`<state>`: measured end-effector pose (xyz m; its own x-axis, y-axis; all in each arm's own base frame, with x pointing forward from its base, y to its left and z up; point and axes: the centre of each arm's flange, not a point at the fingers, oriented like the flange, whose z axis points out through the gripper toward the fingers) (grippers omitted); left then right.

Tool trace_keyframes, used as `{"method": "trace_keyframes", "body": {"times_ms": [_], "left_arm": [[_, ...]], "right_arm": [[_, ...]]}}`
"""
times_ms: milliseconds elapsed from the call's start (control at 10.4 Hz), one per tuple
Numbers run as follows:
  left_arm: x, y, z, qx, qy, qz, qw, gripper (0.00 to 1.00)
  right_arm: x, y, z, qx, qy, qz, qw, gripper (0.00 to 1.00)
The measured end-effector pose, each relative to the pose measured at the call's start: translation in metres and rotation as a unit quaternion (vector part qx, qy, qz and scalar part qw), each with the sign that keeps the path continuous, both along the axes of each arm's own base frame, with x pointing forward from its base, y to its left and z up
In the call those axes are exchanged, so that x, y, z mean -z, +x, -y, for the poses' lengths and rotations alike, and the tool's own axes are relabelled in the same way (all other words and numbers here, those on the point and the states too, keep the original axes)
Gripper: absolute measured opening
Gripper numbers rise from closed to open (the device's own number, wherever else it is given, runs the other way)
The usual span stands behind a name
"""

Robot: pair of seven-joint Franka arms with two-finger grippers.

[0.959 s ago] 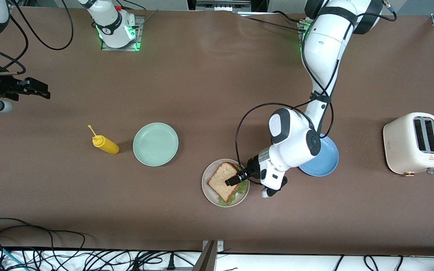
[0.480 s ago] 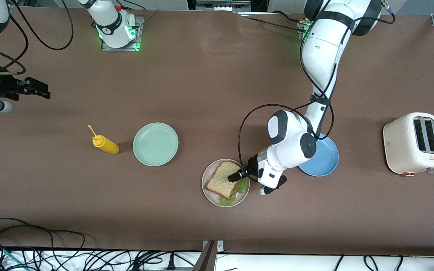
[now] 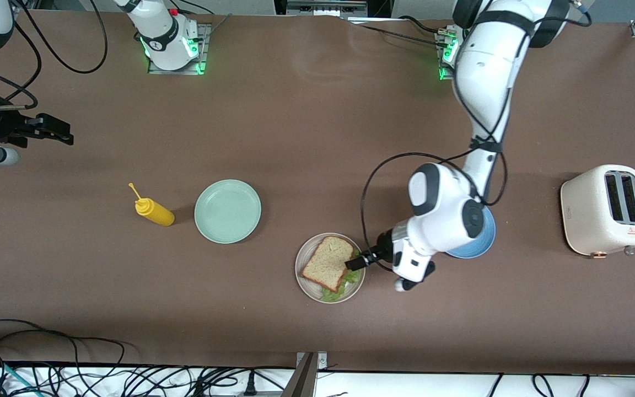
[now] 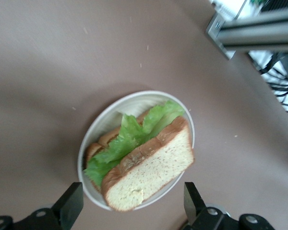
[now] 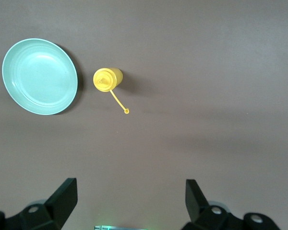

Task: Make sandwich on beige plate with both arms
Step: 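Open the left gripper and draw it back toward the toaster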

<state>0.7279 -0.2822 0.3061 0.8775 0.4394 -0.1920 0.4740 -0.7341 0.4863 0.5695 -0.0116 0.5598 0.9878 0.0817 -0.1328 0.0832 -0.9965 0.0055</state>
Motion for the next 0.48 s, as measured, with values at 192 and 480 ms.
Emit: {"method": "trace_keyframes", "body": {"times_ms": [192, 480], "left_arm": [[-0.088, 0.004, -0.072, 0.024, 0.053, -0.001, 0.998, 1.0], [-0.177, -0.011, -0.162, 0.02, 0.119, -0.004, 0.993, 1.0]], "right_arm": [[0.0, 0.0, 0.0, 0.0, 0.0, 0.0, 1.0, 1.0], [0.001, 0.0, 0.0, 0.0, 0.0, -0.001, 1.0, 1.0]]}}
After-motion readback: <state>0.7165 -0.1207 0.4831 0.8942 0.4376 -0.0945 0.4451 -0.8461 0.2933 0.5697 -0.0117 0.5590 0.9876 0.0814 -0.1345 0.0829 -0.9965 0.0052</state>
